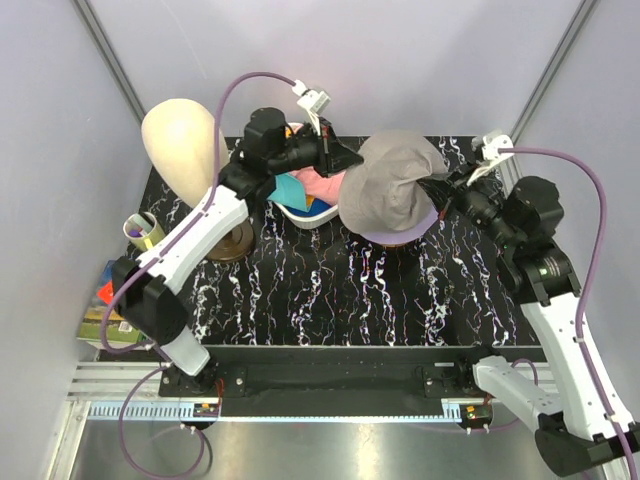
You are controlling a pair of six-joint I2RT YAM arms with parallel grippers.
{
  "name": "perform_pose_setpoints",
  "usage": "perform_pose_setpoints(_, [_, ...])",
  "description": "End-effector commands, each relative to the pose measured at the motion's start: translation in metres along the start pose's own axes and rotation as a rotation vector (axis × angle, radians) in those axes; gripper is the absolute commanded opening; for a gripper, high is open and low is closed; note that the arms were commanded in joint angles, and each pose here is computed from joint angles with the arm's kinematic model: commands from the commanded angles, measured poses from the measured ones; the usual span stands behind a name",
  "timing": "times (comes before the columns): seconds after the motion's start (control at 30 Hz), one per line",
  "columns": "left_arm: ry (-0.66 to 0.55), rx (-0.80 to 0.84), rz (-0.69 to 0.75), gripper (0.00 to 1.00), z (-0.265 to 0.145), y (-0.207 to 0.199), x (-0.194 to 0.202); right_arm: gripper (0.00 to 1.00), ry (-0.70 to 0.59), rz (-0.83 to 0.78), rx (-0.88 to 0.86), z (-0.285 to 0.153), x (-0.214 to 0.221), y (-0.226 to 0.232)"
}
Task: Stack the hats
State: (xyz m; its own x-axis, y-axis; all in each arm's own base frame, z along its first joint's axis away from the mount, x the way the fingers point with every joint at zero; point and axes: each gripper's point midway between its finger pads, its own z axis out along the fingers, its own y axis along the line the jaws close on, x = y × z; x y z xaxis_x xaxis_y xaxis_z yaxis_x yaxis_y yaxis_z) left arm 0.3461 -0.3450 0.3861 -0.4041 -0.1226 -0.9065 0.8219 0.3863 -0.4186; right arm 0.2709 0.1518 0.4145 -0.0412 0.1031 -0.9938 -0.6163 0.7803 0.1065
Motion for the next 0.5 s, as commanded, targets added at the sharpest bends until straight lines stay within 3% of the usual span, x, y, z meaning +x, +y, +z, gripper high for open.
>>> perform_pose_setpoints(0.0, [-0.079,-0.016,0.039,0.00,0.018,0.011,-0.026,0.00,0.155,-0.006,0.238,0.011,0.030,-0.051])
perform_pose_setpoints(0.23, [-0.089,-0.100,0.036,0.00,0.048,0.055,-0.012,0.00,0.245,-0.057,0.362,0.045,0.046,-0.093])
perform_pose_setpoints(0.47, [-0.086,-0.121,0.006,0.00,0.070,0.086,0.005,0.00,0.255,-0.079,0.376,0.064,0.039,-0.103])
